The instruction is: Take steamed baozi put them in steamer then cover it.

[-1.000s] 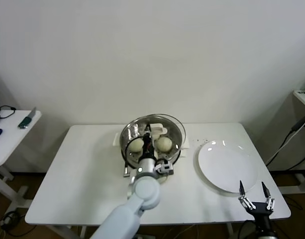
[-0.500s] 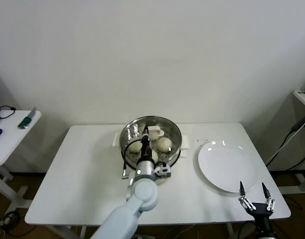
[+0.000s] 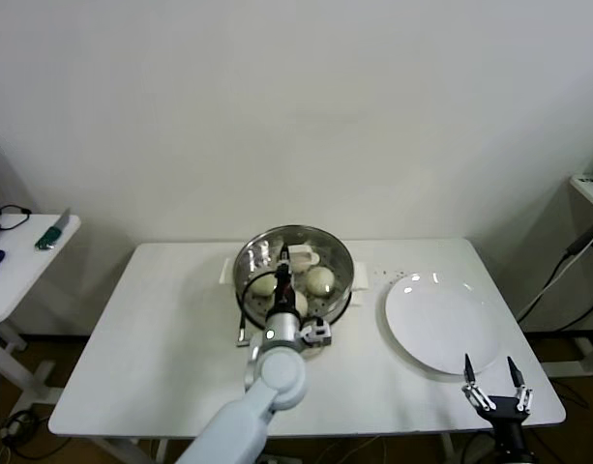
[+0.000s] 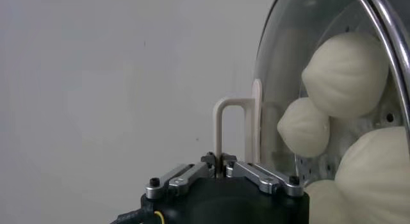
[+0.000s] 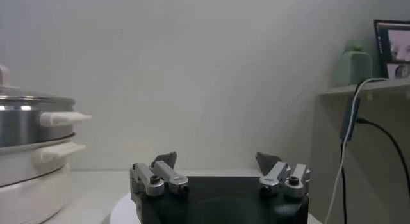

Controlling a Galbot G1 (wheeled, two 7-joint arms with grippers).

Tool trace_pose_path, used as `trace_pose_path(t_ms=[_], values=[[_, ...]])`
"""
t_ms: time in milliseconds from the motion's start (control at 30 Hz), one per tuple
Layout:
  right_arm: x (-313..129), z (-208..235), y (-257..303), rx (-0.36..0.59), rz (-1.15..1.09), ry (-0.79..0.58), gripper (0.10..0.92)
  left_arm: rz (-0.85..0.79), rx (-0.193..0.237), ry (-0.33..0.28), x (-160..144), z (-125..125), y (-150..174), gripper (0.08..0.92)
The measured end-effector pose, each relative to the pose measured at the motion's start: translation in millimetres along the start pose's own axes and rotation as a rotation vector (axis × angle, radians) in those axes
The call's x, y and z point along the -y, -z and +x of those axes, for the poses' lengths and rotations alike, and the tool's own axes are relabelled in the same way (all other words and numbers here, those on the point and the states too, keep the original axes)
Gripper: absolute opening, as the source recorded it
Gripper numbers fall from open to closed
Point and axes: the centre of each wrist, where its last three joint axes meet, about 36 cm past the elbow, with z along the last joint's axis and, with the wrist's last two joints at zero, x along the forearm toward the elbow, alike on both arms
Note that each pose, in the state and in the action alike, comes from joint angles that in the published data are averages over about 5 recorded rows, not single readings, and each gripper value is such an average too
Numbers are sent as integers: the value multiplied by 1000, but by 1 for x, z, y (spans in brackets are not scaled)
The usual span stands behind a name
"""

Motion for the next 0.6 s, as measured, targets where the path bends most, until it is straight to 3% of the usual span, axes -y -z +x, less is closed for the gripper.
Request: trace_pose_path(t_ms=[600], values=[[-1, -4, 3, -13, 0, 11, 823, 55, 40, -11, -25, 14, -8, 649]])
